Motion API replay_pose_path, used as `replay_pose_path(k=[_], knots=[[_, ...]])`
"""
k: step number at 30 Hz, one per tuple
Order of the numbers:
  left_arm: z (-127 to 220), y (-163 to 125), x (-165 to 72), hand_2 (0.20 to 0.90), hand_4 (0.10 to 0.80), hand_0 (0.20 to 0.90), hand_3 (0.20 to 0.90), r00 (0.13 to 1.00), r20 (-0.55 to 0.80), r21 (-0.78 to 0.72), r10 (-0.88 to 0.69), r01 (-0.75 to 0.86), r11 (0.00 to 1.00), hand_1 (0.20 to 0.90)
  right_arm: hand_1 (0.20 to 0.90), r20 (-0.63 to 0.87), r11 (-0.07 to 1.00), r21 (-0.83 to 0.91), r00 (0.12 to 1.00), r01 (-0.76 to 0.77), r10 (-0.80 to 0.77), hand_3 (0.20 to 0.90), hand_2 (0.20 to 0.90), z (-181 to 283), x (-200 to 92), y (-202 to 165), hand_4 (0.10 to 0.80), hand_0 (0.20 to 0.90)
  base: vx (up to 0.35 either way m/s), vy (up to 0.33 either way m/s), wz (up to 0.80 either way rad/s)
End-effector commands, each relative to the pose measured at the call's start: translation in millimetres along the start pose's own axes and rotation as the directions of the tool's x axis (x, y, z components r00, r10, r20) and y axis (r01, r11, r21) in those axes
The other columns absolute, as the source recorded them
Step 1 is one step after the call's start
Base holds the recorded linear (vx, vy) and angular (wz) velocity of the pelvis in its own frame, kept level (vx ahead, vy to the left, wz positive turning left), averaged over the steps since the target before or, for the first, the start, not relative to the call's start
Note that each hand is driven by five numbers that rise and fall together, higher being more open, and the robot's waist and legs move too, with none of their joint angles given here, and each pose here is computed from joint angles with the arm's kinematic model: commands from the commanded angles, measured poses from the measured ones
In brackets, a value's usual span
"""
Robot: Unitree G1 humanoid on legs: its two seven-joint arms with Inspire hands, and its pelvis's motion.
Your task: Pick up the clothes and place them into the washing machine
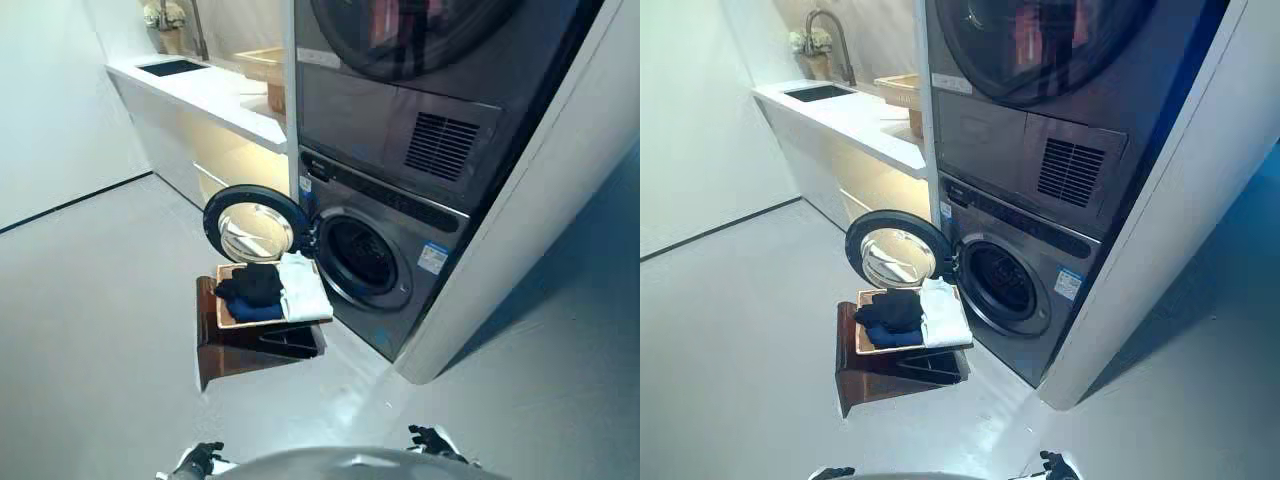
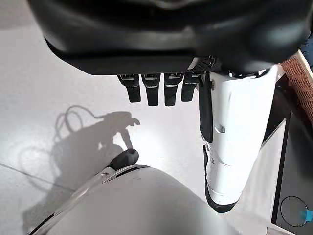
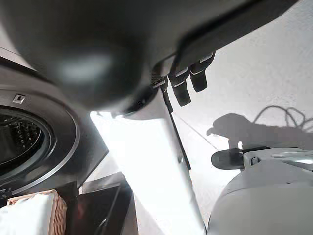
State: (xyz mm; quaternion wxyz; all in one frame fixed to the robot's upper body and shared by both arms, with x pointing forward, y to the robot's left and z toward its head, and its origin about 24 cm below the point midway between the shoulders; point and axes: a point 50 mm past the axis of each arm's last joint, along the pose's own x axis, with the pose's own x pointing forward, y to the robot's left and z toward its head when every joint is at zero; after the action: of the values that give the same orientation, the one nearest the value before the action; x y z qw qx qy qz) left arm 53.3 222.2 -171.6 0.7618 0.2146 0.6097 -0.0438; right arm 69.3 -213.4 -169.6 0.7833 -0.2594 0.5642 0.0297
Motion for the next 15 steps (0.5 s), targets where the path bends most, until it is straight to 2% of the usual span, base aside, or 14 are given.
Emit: replay_pose_path(k=[1,15], knots=[[22.4,-22.4,0.6,0.9,0.8,0.9,0.9,0.997,0.045,-0.012,-0.058,0.058,0.998,0.9,0.9,-0.034,0.994,-0.105,0.999,0.018,-0.022,0.9,0.9,-3.2,2.9,-17.9,0.8,0.9,0.0,0.0,0.0],[25.6,-19.7,1.1,0.9,0.8,0.9,0.9,0.998,0.054,-0.01,-0.043,0.044,0.999,0.9,0.9,-0.034,0.996,-0.091,0.999,0.018,-0.021,0.9,0.9,-2.5,2.9,-16.8,0.8,0.9,0.0,0.0,0.0]])
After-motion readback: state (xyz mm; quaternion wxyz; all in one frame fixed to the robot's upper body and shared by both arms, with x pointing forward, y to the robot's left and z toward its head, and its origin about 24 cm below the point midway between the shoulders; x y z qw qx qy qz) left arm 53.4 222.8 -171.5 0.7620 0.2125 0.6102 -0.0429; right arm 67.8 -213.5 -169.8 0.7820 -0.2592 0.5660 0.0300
